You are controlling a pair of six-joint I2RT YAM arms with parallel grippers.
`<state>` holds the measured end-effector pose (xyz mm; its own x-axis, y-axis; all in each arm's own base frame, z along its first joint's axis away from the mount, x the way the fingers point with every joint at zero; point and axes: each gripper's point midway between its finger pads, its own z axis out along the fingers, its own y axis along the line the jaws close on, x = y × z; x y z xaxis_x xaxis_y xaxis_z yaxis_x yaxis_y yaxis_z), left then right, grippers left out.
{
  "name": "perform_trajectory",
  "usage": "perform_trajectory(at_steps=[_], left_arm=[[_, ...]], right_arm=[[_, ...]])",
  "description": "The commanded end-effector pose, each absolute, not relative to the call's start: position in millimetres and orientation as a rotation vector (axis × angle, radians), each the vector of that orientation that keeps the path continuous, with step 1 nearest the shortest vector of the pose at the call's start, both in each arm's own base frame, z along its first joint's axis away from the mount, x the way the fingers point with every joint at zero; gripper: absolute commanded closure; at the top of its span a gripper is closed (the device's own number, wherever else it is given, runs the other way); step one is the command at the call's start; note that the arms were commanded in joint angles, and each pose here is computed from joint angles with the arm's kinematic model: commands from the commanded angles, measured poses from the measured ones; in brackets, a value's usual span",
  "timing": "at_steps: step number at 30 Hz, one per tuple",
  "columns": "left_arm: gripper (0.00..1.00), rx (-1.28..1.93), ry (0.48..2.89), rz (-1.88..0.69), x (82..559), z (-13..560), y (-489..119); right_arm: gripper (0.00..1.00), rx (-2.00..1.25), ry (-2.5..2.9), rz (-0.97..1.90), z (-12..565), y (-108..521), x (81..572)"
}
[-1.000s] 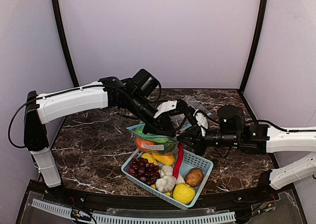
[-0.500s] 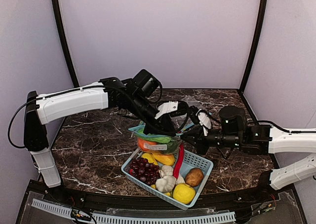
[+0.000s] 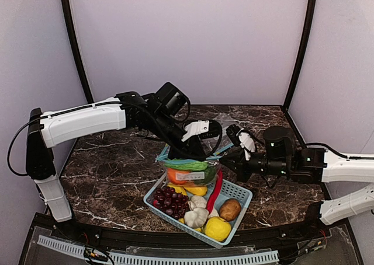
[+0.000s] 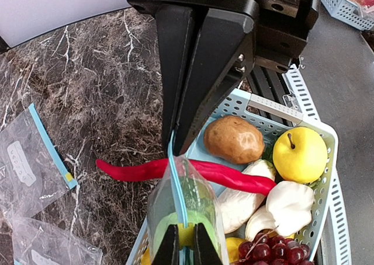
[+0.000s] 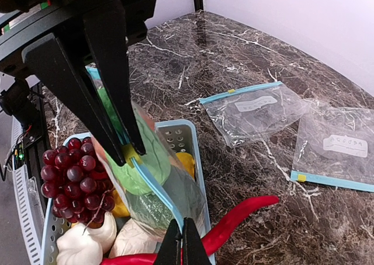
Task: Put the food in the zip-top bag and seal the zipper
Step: Zip the zipper of the food storage bag.
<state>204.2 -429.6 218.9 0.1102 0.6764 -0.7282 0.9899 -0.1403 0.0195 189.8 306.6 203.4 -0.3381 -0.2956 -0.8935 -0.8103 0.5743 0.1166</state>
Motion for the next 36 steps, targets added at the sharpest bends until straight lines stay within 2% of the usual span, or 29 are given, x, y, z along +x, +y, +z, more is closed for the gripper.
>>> perform_trajectory(at_steps=[1,36], left_arm=[[0.99,1.910,1.740,-0.731,196.4,210.3,-394.2],[0.99,1.833,1.875,-0.621,197.2,189.1,-344.6]], right_arm=[[1.00,-0.794,1.927,0.601,203.1,286.1,204.6],[1.00,-0.721,1.973,0.494,201.7,262.9,210.9]])
